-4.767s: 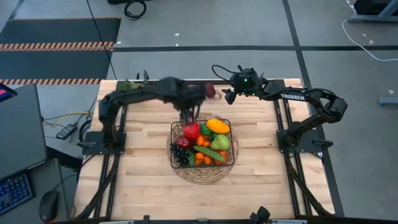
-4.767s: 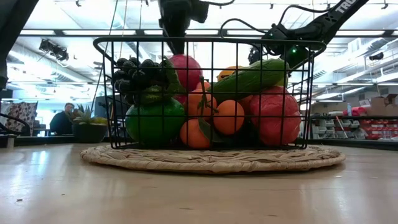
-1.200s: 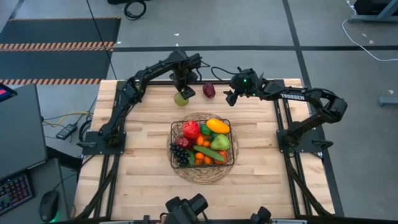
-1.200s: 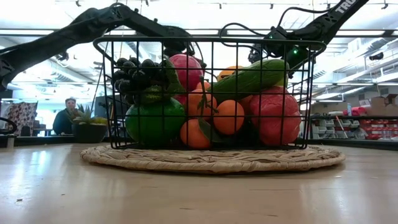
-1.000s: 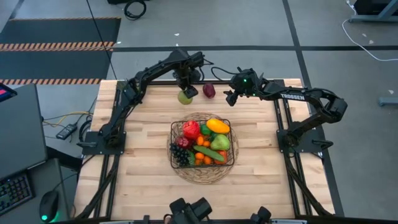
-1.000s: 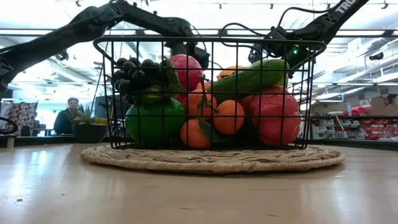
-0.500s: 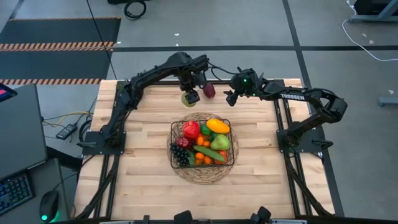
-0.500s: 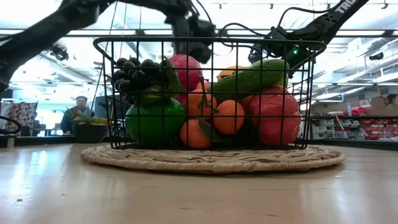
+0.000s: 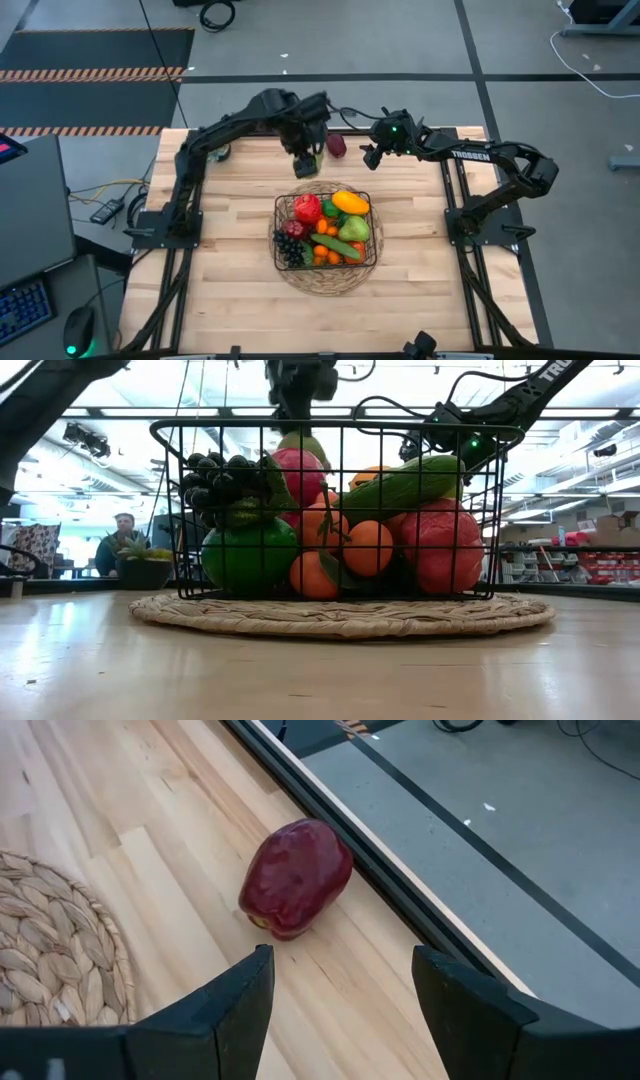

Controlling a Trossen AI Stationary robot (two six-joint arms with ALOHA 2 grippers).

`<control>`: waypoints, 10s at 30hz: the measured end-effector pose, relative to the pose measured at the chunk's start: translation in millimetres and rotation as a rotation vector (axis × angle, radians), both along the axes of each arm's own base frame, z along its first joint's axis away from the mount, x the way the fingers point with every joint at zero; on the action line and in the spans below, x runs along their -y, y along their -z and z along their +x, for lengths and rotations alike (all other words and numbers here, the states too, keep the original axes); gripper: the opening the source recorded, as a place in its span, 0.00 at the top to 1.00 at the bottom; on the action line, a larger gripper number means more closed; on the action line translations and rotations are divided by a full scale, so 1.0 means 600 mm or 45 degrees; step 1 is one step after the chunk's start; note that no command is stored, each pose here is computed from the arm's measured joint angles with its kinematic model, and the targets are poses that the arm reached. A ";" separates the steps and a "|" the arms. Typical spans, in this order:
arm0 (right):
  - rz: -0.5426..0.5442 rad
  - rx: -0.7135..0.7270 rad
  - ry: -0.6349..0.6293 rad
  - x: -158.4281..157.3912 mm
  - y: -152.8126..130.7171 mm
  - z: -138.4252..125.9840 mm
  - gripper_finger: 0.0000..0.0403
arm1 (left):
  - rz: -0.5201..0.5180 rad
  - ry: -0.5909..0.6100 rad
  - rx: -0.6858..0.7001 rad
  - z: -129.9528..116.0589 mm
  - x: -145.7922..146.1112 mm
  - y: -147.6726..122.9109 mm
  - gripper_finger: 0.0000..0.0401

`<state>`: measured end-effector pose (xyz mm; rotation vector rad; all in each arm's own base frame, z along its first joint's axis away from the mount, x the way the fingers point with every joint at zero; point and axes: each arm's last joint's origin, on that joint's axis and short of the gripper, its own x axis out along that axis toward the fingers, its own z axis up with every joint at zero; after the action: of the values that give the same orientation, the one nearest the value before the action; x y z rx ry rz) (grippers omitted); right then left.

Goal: Build produce basket
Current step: Put the green pear into the black wire basket, then put the dark red apple into the black wire basket

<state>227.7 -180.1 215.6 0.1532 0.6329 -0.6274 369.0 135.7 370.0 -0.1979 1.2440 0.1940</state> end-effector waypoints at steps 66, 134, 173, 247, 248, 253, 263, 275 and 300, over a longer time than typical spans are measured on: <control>0.153 0.003 -0.042 -0.046 0.030 0.014 0.40 | 0.197 0.082 -0.078 0.056 0.329 0.081 0.21; 0.159 0.002 -0.081 -0.009 -0.017 0.017 0.34 | 0.408 -0.149 1.529 -0.198 0.000 0.199 0.41; 0.233 -0.183 -0.106 0.077 0.037 0.138 0.30 | 0.246 -0.079 1.512 -0.214 0.016 0.234 0.49; 0.140 -0.464 -0.067 0.093 0.014 0.200 0.30 | 0.237 -0.042 1.478 -0.209 0.025 0.238 0.55; 0.135 -0.451 -0.064 0.087 -0.005 0.193 0.30 | 0.237 -0.042 1.479 -0.209 0.025 0.238 0.55; 0.153 -0.346 -0.061 0.045 -0.108 0.148 0.30 | 0.242 -0.040 1.488 -0.209 0.025 0.237 0.56; 0.190 -0.270 -0.139 -0.081 -0.210 0.101 0.30 | 0.258 -0.034 1.531 -0.209 0.025 0.231 0.57; 0.318 -0.192 -0.307 -0.228 -0.232 0.116 0.30 | 0.242 -0.041 1.499 -0.209 0.025 0.235 0.57; 0.386 -0.232 -0.319 -0.468 -0.178 0.135 0.30 | -0.019 0.129 1.445 -0.176 0.117 0.245 0.57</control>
<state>308.4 100.5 322.5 0.2963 0.9065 -0.3025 263.1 65.2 223.0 -0.2089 0.1246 -0.0325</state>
